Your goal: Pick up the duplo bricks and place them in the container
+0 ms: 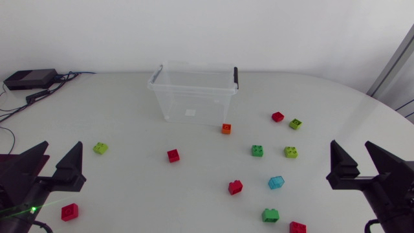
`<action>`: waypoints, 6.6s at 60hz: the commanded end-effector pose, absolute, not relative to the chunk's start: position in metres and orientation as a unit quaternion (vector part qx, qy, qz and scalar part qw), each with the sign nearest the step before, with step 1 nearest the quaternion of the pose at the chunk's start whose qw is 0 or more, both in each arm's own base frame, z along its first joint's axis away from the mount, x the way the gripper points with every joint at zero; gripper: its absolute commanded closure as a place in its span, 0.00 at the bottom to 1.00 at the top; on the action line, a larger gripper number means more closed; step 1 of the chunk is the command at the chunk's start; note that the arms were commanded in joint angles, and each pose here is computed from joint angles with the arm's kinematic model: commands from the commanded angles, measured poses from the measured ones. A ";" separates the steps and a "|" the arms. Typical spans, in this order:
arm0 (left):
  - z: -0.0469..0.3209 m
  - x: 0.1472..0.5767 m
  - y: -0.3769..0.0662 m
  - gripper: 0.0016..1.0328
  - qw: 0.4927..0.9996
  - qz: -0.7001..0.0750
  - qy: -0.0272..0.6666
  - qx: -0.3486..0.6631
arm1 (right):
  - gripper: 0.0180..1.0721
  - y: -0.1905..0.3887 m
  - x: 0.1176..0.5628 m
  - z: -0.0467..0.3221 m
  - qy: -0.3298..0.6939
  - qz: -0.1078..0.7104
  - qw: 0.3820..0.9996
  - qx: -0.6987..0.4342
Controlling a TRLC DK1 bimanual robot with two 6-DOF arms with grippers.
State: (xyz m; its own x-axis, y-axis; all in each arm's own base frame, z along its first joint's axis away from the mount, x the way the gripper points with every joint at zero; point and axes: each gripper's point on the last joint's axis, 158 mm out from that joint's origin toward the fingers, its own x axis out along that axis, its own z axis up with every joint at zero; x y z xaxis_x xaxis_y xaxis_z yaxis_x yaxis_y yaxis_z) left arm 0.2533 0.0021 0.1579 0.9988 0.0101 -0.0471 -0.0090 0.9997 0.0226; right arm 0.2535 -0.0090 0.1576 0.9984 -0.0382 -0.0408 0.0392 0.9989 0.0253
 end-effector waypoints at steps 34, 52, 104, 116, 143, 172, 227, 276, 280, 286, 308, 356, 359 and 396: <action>0.177 0.251 -0.010 0.05 0.999 -0.020 0.005 0.038 | 0.04 -0.009 0.254 0.159 0.010 -0.019 1.000 0.013; 0.188 0.288 -0.015 0.06 0.980 -0.033 0.188 0.048 | 0.04 -0.007 0.257 0.187 -0.004 -0.015 1.000 0.015; 0.006 0.209 0.070 0.07 0.634 -0.355 0.554 0.406 | 0.04 0.001 0.321 0.089 0.376 0.110 0.915 -0.096; -0.002 0.175 0.055 0.10 0.606 -0.401 0.565 0.391 | 0.04 0.007 0.321 0.072 0.424 0.159 0.882 -0.129; -0.029 0.162 0.036 0.24 0.615 -0.409 0.568 0.363 | 0.04 0.000 0.326 0.080 0.406 0.159 0.888 -0.146; -0.039 0.163 0.049 0.65 0.620 -0.399 0.577 0.352 | 0.04 -0.002 0.327 0.086 0.397 0.156 0.893 -0.144; 0.177 0.453 -0.141 0.64 0.871 -0.364 0.251 0.216 | 0.04 0.006 0.430 0.040 0.442 0.177 0.866 -0.155; 0.203 0.555 -0.165 0.04 0.908 -0.329 0.203 0.163 | 0.04 -0.037 0.474 0.001 0.470 0.177 0.853 -0.142; 0.218 0.546 -0.140 0.04 0.913 -0.311 0.209 0.164 | 0.04 -0.041 0.478 -0.003 0.475 0.182 0.848 -0.149; 0.222 0.534 -0.106 0.04 0.916 -0.287 0.221 0.173 | 0.04 -0.044 0.485 -0.012 0.485 0.190 0.840 -0.154; 0.161 0.467 -0.003 0.04 0.905 -0.215 0.306 0.203 | 0.10 -0.056 0.491 -0.046 0.509 0.213 0.817 -0.169; 0.010 0.375 0.043 0.06 0.847 -0.177 0.465 0.187 | 0.82 -0.035 0.467 0.036 0.470 0.222 0.836 -0.177; 0.006 0.377 0.050 0.06 0.848 -0.164 0.466 0.193 | 0.82 -0.027 0.466 0.058 0.455 0.219 0.844 -0.180; -0.060 0.361 0.061 0.61 0.818 -0.152 0.526 0.176 | 0.82 0.117 0.462 0.188 0.338 0.301 0.874 -0.180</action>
State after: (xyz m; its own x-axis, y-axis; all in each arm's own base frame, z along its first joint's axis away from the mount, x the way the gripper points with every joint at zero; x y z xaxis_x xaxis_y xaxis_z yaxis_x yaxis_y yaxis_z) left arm 0.3783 0.0629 -0.0382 0.4555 -0.0606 -0.8882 0.4316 0.8876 0.1608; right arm 0.4527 0.1046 0.1769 0.5765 0.3772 -0.7248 -0.6483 0.7510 -0.1248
